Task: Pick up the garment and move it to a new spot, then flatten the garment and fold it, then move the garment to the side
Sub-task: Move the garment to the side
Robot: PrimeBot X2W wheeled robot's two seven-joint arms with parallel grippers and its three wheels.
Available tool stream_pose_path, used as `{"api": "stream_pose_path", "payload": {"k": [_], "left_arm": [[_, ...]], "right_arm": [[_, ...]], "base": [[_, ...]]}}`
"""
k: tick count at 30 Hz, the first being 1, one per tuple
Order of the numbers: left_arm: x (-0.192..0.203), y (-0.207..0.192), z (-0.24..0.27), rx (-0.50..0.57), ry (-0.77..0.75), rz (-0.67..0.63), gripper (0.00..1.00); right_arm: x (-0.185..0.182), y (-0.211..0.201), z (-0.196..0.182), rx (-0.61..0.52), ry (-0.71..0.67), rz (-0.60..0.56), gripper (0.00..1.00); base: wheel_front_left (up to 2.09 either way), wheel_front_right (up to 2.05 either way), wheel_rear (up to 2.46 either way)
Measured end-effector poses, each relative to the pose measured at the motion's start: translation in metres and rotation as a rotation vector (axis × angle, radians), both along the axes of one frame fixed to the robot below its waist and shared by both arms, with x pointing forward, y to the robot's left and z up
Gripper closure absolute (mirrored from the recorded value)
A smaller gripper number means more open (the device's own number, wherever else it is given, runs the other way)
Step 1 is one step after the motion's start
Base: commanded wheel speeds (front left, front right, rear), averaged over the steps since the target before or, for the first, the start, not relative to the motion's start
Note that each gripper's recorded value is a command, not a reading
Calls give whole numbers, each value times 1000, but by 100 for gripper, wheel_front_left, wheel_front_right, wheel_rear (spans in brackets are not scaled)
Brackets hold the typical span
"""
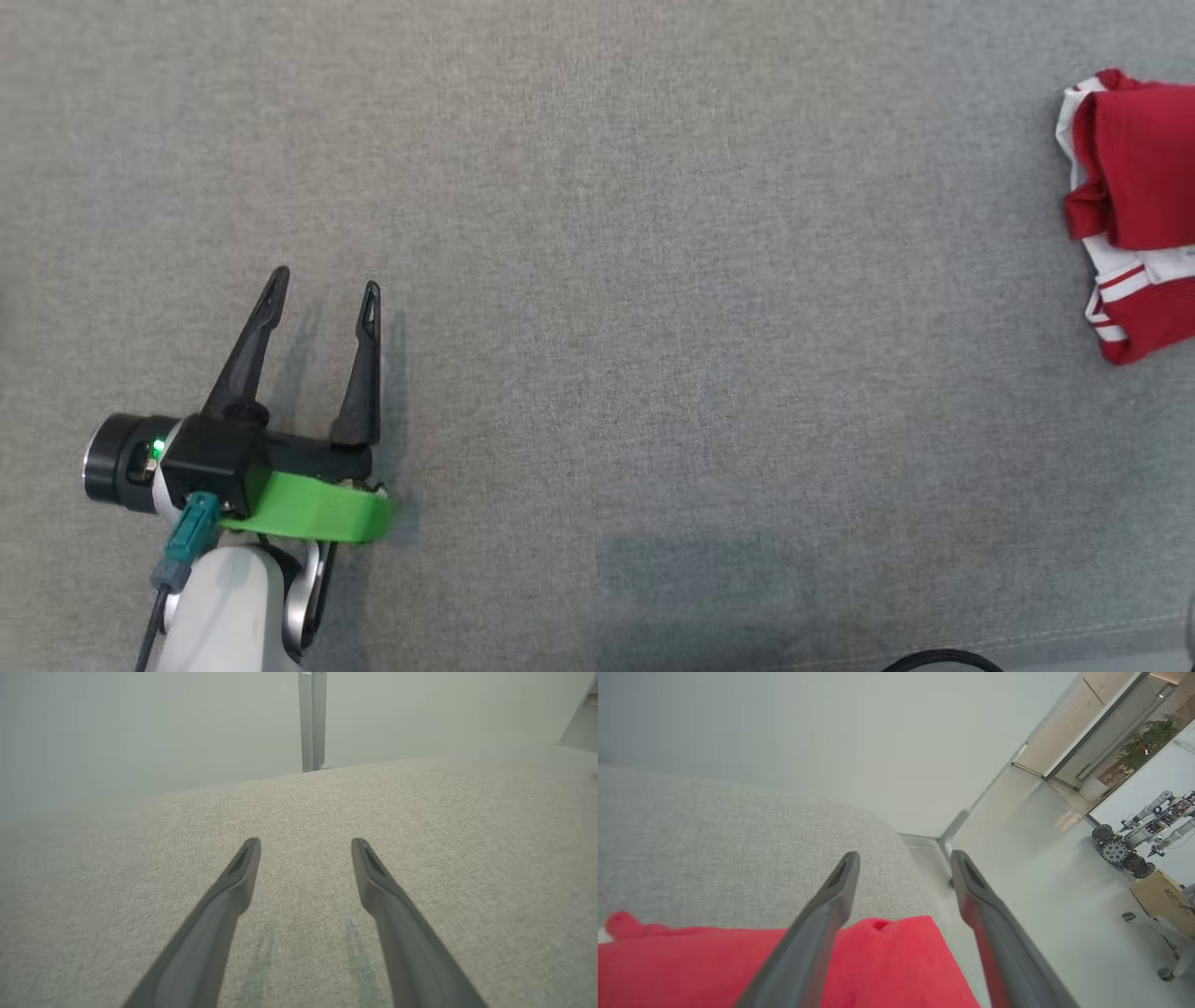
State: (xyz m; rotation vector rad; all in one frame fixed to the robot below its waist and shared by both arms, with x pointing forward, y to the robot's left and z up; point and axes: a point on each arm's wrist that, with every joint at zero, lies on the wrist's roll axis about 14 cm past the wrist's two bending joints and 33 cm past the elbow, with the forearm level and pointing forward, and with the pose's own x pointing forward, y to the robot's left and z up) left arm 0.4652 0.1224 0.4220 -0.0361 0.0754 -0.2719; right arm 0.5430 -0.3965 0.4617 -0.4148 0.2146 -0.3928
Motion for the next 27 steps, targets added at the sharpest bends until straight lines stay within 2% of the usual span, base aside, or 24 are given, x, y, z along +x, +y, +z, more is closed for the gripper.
{"api": "stream_pose_path", "payload": {"k": [7,11,19,27], "left_arm": [[-19,10,18,-11,-13,48,0],[-44,24,28,-18,-10,103,0],[-82,45,39,-32,-16,182,0],[-111,58,50,-55,-39,234,0]], "right_arm": [[4,77,39,53,-136,206,0],[-29,143,43,211,-199,335,0],[-96,193,28,330,-170,449,0],[-145,217,25,407,-177,491,0]], "base": [[0,0,0],[0,0,0],[0,0,0],[0,0,0]]}}
